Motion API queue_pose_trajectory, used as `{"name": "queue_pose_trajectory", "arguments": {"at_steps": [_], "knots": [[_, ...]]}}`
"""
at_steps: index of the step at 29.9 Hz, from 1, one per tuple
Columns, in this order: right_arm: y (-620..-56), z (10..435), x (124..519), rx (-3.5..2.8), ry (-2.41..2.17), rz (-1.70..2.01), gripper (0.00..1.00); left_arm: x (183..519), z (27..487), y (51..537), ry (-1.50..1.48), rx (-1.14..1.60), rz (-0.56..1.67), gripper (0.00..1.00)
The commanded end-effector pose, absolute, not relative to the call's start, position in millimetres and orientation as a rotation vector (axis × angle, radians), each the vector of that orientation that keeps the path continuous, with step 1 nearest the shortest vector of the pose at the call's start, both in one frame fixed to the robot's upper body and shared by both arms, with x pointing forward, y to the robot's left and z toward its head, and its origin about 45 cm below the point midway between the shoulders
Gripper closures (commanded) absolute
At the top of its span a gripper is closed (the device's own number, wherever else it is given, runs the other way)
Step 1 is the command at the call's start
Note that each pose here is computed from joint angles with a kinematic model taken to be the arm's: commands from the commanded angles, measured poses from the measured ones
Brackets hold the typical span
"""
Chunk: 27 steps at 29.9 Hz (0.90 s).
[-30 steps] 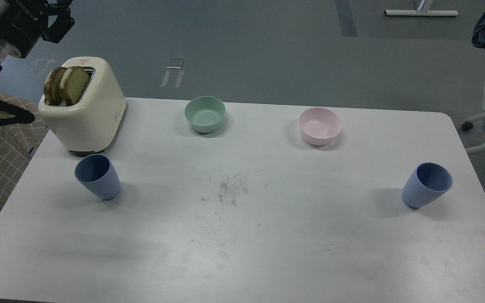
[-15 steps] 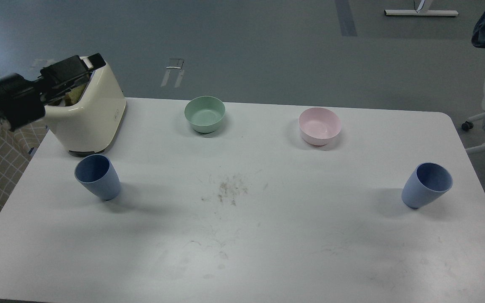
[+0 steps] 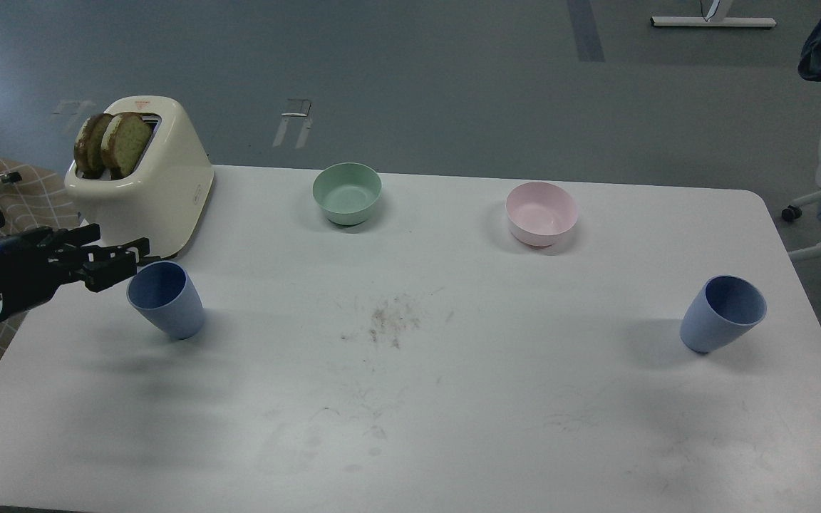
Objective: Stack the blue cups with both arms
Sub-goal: 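Reach the left gripper to the blue cup near the toaster and grasp it, then carry the blue cup with the left gripper to table center and release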
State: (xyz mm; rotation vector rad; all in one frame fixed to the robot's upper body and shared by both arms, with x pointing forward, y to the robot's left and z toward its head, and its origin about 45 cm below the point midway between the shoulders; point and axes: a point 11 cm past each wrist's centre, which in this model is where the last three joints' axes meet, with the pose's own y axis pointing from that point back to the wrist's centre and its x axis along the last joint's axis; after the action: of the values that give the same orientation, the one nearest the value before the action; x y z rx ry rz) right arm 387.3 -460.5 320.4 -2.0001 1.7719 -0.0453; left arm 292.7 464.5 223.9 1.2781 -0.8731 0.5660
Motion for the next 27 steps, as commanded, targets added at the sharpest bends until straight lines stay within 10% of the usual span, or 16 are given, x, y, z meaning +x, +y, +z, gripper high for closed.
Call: {"name": "queue_pose_trajectory", "arguments": {"at_steps": [1, 10, 21, 27], "knots": [[-461.7, 318.9, 386.3, -1.998, 1.777, -0.042, 0.0, 282.0, 204.5, 471.7, -0.852, 1.29, 0.546, 0.19], [-459.3, 314.8, 386.0, -1.99, 1.773, -0.028, 0.0, 279.7, 181.3, 465.5, -0.808, 1.26, 0.57, 0.26], [-460.0, 313.3, 385.7, -1.989, 1.777, -0.024, 0.0, 281.3, 182.2, 468.6, -0.808, 1.266, 0.571, 0.95], [-461.3, 312.3, 385.5, -1.985, 1.781, -0.02, 0.0, 283.5, 185.7, 466.7, -0.821, 1.249, 0.563, 1.0]]}}
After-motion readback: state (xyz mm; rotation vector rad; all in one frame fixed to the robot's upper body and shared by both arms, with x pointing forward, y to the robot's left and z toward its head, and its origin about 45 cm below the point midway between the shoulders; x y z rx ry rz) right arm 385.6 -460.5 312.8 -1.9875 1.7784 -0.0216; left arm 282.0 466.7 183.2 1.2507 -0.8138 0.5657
